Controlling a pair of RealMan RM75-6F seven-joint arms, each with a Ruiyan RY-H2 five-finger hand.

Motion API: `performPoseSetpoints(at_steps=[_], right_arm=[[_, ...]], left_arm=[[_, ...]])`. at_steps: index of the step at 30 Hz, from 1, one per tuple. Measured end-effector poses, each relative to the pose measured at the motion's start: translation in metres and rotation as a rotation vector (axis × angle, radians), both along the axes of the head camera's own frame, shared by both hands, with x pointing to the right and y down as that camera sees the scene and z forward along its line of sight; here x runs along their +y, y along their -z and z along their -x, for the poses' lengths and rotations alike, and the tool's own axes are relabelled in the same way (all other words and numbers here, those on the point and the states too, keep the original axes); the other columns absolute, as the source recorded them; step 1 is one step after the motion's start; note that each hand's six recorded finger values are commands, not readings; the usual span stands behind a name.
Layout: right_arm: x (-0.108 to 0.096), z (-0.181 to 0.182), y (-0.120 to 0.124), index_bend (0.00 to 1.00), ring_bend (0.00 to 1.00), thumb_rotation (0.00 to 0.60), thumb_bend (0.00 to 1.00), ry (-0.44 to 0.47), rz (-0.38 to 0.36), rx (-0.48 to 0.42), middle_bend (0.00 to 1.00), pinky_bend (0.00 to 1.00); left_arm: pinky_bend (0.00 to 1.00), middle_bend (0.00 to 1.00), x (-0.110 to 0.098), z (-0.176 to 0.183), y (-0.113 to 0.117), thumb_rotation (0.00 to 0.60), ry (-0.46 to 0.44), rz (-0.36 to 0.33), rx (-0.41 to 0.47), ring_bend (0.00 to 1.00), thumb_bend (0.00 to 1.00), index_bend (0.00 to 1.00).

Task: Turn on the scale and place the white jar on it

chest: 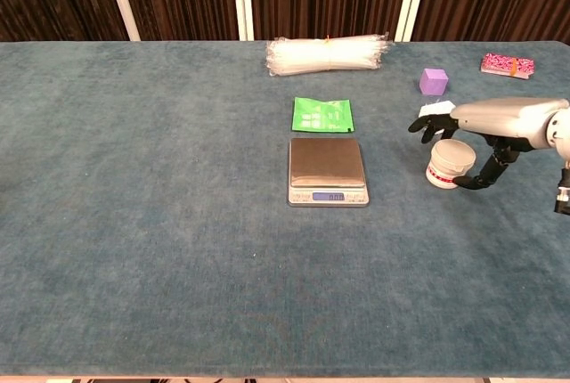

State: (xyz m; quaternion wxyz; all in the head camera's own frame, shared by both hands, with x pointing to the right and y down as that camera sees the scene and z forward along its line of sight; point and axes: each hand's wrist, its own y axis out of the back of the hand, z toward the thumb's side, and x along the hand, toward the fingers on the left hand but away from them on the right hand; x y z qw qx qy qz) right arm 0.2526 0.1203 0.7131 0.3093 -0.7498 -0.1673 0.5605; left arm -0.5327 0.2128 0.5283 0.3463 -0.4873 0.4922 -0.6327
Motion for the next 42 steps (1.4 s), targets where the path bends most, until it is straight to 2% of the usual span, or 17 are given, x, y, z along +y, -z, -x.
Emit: performPoseSetpoints(at_steps=[8, 16, 28, 35, 42], right_arm=[[-0.001, -0.003, -0.003, 0.2, 0.26, 0.6, 0.47, 0.002, -0.027, 0.015, 0.36, 0.0], [-0.005, -0.003, -0.002, 0.39, 0.33, 0.6, 0.47, 0.011, -0.071, 0.021, 0.48, 0.01], [-0.012, 0.007, 0.011, 0.4, 0.33, 0.6, 0.47, 0.037, -0.112, 0.0, 0.5, 0.01], [-0.022, 0.035, 0.026, 0.4, 0.34, 0.6, 0.47, 0.101, -0.141, -0.027, 0.5, 0.01], [-0.025, 0.072, 0.029, 0.4, 0.34, 0.6, 0.47, 0.158, -0.141, -0.053, 0.5, 0.01]], left_arm=[[0.0, 0.0, 0.0, 0.0, 0.0, 0.6, 0.0, 0.001, 0.0, 0.0, 0.12, 0.0], [0.0, 0.0, 0.0, -0.001, 0.0, 0.6, -0.002, 0.001, 0.005, 0.0, 0.12, 0.0], [0.0, 0.0, 0.0, 0.0, 0.002, 0.6, 0.001, -0.003, 0.011, 0.0, 0.12, 0.0], [0.0, 0.0, 0.0, 0.001, 0.002, 0.6, 0.002, -0.004, 0.016, 0.0, 0.12, 0.0], [0.0, 0.0, 0.0, 0.004, 0.004, 0.6, 0.011, -0.009, 0.021, 0.0, 0.12, 0.0]])
